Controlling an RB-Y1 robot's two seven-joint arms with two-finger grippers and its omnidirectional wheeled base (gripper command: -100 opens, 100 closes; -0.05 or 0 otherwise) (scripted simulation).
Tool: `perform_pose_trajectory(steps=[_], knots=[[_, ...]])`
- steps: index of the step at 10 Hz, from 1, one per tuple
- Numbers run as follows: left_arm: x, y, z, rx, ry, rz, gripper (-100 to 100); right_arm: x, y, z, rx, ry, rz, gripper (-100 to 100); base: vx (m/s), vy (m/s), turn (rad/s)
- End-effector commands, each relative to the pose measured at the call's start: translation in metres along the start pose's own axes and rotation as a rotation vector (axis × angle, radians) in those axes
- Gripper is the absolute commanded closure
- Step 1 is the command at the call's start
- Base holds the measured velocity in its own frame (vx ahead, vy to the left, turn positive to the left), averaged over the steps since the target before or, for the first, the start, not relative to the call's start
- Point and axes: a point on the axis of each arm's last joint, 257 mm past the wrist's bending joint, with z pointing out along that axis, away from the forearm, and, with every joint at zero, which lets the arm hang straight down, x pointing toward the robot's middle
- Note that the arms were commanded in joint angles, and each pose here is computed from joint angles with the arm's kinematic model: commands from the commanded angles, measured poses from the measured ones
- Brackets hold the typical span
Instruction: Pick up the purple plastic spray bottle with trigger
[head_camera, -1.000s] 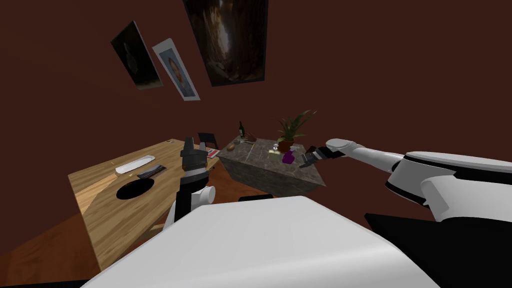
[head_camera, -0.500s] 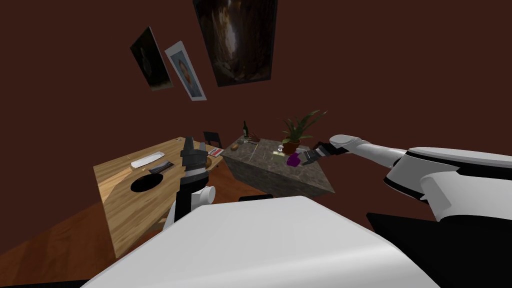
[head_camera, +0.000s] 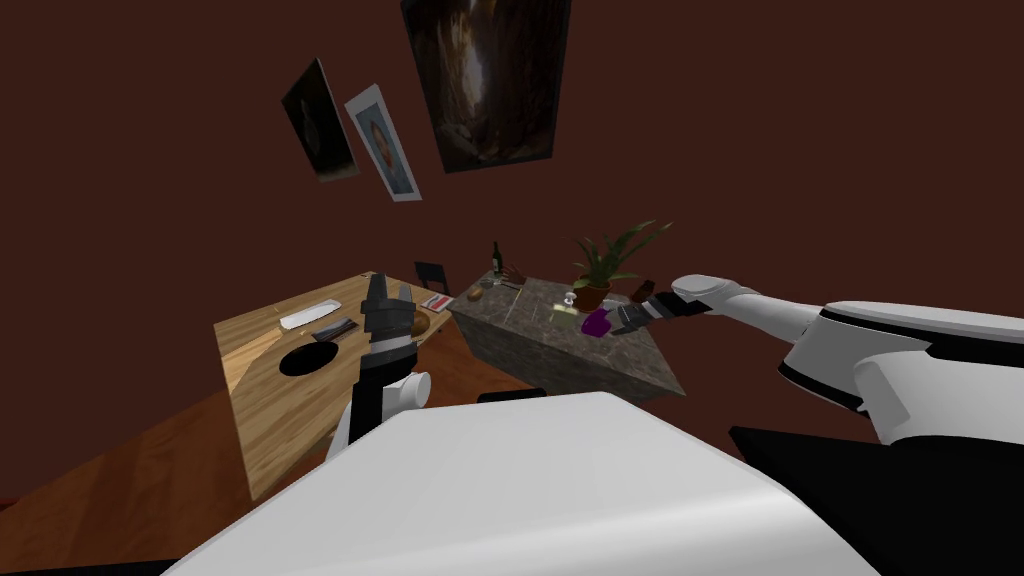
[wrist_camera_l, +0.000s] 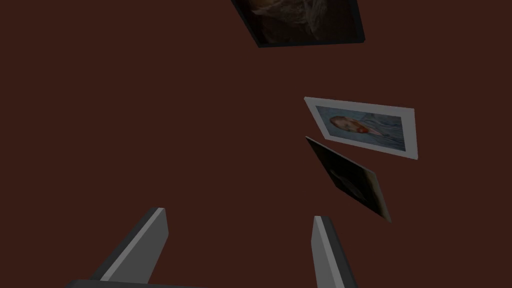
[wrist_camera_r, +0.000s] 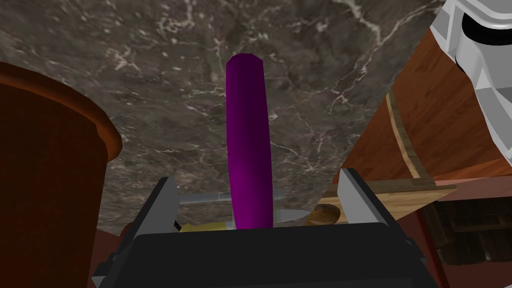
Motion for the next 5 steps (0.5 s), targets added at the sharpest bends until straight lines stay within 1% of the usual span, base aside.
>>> perform_pose_trajectory(steps=[1, 5], knots=[[0.0, 0.0, 0.0, 0.0, 0.0, 0.0, 0, 0.015, 0.004, -0.005, 0.006, -0.001, 0.01, -100, 0.025, 0.055, 0.104], [0.0, 0.0, 0.0, 0.0, 0.0, 0.0, 0, 0.051, 0.015, -0.02, 0.029, -0.001, 0.038, -100, 0.025, 0.057, 0.09]])
